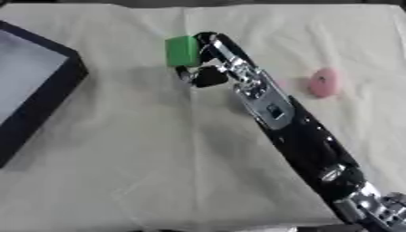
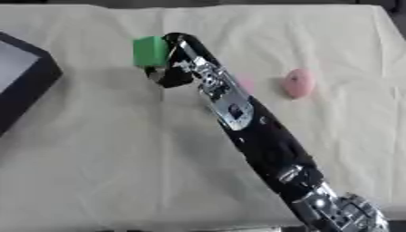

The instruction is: Pick up the objects with one hand, pass them to the other hand, and then place them into the box on the other side of the table.

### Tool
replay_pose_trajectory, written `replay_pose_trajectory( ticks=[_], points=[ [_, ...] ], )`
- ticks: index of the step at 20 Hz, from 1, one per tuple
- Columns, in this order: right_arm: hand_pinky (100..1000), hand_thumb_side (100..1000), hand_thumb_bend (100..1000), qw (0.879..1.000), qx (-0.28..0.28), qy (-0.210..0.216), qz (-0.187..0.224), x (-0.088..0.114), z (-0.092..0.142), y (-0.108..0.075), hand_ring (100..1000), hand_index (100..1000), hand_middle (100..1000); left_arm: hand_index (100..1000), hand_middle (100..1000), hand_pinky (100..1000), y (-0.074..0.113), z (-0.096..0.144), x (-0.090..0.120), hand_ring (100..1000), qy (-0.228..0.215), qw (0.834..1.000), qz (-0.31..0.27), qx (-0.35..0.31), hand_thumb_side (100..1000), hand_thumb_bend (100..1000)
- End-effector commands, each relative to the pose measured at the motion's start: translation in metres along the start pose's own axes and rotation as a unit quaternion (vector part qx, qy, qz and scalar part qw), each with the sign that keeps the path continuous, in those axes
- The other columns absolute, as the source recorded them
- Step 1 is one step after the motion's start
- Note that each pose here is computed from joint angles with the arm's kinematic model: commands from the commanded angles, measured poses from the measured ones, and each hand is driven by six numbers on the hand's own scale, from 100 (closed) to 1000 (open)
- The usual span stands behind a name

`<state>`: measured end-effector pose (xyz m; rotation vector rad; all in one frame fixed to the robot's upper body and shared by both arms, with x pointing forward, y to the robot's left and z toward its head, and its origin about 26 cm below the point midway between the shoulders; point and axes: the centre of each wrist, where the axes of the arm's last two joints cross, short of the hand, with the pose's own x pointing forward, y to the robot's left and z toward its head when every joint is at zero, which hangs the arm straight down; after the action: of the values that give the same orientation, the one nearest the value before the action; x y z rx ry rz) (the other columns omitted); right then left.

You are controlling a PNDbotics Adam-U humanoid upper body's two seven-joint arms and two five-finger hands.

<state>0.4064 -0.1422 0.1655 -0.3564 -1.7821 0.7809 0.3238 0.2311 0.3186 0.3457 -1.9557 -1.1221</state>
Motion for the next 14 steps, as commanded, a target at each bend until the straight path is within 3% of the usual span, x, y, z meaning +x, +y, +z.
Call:
replay_pose_trajectory(
  ticks=[1,14],
  points=[
    [737,100,100,1.0,-0.01,-0.011,0.001,0.007,-0.003,-0.001,556,541,526,845,750,810,0.005,-0.002,0.011,747,-0.012,1.0,-0.023,-0.006,629,511],
    [738,100,100,0.999,-0.029,0.0,-0.03,0.003,-0.006,0.017,551,543,527,848,770,817,-0.011,-0.024,0.03,766,-0.02,0.994,-0.08,-0.068,626,496]
  ],
)
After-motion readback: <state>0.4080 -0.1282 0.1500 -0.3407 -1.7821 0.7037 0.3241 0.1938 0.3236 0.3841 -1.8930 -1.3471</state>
